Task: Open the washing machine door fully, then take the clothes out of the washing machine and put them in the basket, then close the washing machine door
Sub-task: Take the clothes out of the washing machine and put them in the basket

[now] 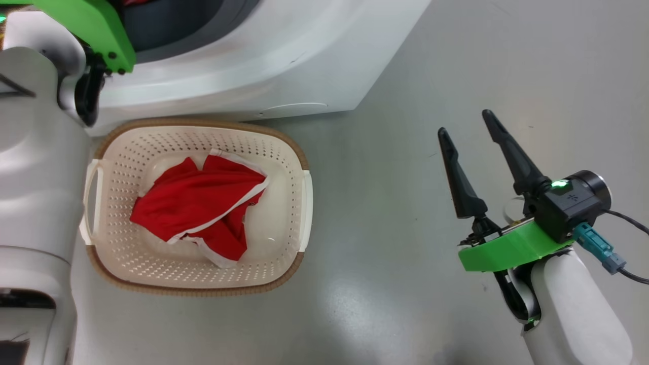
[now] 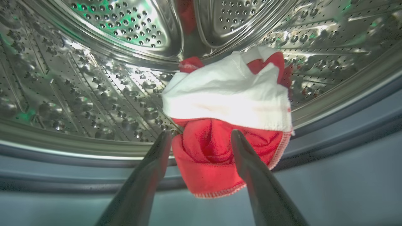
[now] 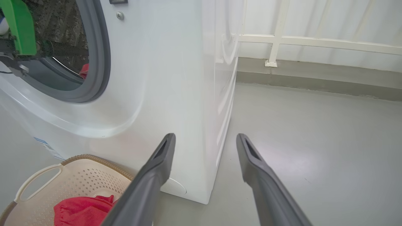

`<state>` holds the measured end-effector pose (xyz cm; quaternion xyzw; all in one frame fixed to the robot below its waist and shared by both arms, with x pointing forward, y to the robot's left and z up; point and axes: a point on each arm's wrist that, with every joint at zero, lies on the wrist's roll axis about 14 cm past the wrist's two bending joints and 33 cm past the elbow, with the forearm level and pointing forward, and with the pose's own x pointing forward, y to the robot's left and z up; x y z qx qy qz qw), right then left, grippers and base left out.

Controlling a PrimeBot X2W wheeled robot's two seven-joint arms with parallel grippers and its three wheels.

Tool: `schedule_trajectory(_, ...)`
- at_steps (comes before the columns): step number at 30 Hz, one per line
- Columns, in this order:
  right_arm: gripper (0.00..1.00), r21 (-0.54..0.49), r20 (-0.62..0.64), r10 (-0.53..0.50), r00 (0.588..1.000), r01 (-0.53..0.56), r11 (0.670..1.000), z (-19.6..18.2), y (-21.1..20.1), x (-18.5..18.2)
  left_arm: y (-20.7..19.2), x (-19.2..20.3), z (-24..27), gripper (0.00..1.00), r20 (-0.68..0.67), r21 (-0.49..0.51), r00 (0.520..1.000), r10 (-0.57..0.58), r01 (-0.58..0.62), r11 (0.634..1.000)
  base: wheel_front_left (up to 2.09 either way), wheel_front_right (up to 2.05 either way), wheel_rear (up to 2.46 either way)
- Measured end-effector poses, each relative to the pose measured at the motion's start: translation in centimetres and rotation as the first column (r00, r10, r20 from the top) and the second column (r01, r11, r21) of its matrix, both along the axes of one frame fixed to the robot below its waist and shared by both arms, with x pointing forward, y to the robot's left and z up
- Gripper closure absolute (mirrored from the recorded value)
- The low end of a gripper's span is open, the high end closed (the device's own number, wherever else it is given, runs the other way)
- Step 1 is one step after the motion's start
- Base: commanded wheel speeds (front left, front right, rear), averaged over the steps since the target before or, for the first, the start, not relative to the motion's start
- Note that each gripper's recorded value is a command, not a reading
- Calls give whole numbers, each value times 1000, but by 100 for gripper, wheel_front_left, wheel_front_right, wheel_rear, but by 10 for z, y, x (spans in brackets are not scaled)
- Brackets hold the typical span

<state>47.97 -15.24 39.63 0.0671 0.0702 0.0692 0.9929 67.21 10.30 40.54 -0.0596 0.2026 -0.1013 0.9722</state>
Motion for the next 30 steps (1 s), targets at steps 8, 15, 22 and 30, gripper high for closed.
schedule_trajectory(8, 0, 8, -15, -5, 1000, 5, 1000, -2, -2, -5, 4, -9, -32, 0, -149, 55, 989, 12, -4, 998, 0, 0, 0)
schedule_trajectory(15, 0, 23, -8, -7, 1000, 7, 1000, 0, -3, -1, -4, -11, -46, 0, -205, 65, 979, -9, 22, 998, 0, 0, 0)
schedule_trajectory(22, 0, 16, -14, -18, 1000, 19, 1000, -1, -8, -3, -9, -11, -55, 0, -232, 71, 973, -16, 33, 997, 0, 0, 0)
schedule_trajectory(30, 0, 25, 0, -31, 1000, 31, 999, 3, -12, 0, -19, -7, -52, 100, -179, 68, 982, -52, 65, 996, 0, 0, 0)
